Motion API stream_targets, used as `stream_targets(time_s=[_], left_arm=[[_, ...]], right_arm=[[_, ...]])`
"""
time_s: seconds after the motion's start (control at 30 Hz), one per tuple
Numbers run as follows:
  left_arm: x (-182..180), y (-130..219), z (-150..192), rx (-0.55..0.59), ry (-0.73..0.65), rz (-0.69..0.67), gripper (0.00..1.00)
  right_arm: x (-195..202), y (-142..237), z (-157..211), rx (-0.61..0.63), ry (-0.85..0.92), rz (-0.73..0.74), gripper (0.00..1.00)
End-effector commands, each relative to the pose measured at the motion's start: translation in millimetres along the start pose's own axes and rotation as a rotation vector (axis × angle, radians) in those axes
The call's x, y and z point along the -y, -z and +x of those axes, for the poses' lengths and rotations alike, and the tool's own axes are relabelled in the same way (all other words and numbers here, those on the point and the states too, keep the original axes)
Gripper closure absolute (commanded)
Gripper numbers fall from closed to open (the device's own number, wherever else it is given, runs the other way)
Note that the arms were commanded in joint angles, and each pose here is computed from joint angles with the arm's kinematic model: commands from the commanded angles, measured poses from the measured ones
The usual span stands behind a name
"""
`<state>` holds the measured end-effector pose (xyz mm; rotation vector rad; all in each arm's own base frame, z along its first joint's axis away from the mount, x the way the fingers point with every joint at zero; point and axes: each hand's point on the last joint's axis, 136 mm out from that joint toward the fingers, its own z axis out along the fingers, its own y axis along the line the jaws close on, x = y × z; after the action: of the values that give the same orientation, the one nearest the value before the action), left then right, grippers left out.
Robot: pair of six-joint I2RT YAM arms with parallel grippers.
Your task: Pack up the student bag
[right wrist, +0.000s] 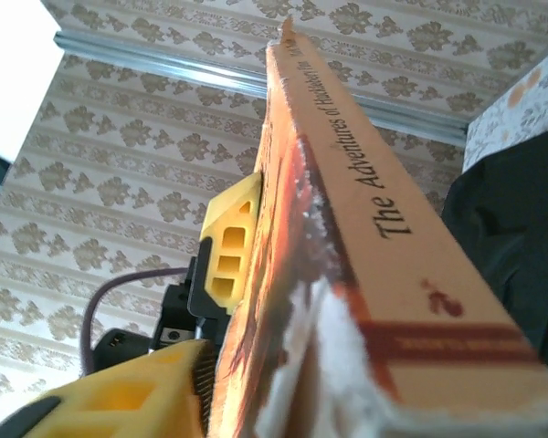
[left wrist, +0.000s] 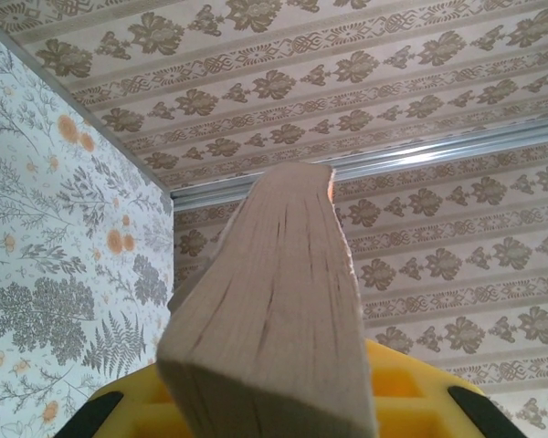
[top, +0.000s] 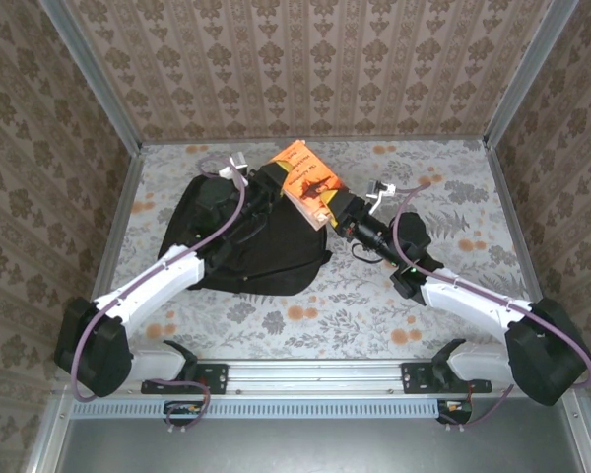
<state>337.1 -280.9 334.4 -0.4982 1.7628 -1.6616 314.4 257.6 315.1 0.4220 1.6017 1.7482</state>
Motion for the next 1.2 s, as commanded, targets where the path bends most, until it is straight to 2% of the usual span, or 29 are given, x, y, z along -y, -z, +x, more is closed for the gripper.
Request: stream_targets(time_s=[0.0, 0.1, 0.17, 0.23, 0.3, 0.4, 0.53, 0.63, 0.8, 0.97, 1.17], left_arm=[[9.3, 2.2, 1.4, 0.009, -0.018, 0.043, 1.00], [-1.9, 4.1, 2.2, -0.012, -0.044, -0.012, 0.98], [-12.1, 9.0, -1.1, -0.036, -0.092, -0.080, 0.78], [-27.6, 20.4, -7.5, -0.061, -0.151, -0.206, 0.61], [-40.2, 35.2, -13.7, -0.091, -0.263, -0.340, 0.54], [-58.4, 53.8, -19.4, -0.145, -0.402, -0.545, 0.50], [-75.4, 53.1, -10.8, -0.280, -0.500, -0.678, 0.42], [-93.3, 47.8, 0.6, -0.373, -0.570, -0.829, 0.39], [-113.8, 30.2, 23.4, -0.495, -0.703, -1.055, 0.33], [-128.7, 10.0, 34.6, -0.542, -0.704, -1.089, 0.31], [-142.3, -6.3, 33.7, -0.546, -0.669, -1.208, 0.19]], right_arm=[[-27.0, -0.8, -8.4, 0.046, 0.022, -0.080, 0.73], [-18.1, 7.8, -12.4, 0.078, 0.050, -0.032, 0.91], [-10.6, 17.8, -16.3, 0.100, 0.091, 0.034, 0.97], [2.6, 33.3, -21.9, 0.121, 0.149, 0.152, 1.00], [16.9, 55.3, -29.5, 0.145, 0.223, 0.289, 1.00], [37.3, 89.8, -41.5, 0.164, 0.305, 0.485, 1.00], [62.6, 117.6, -49.7, 0.136, 0.337, 0.643, 1.00], [85.1, 131.1, -55.5, 0.104, 0.313, 0.728, 1.00], [114.3, 129.6, -66.2, 0.042, 0.301, 0.768, 1.00], [118.8, 101.1, -74.8, -0.015, 0.338, 0.715, 1.00], [126.9, 86.2, -82.5, -0.037, 0.347, 0.727, 1.00]])
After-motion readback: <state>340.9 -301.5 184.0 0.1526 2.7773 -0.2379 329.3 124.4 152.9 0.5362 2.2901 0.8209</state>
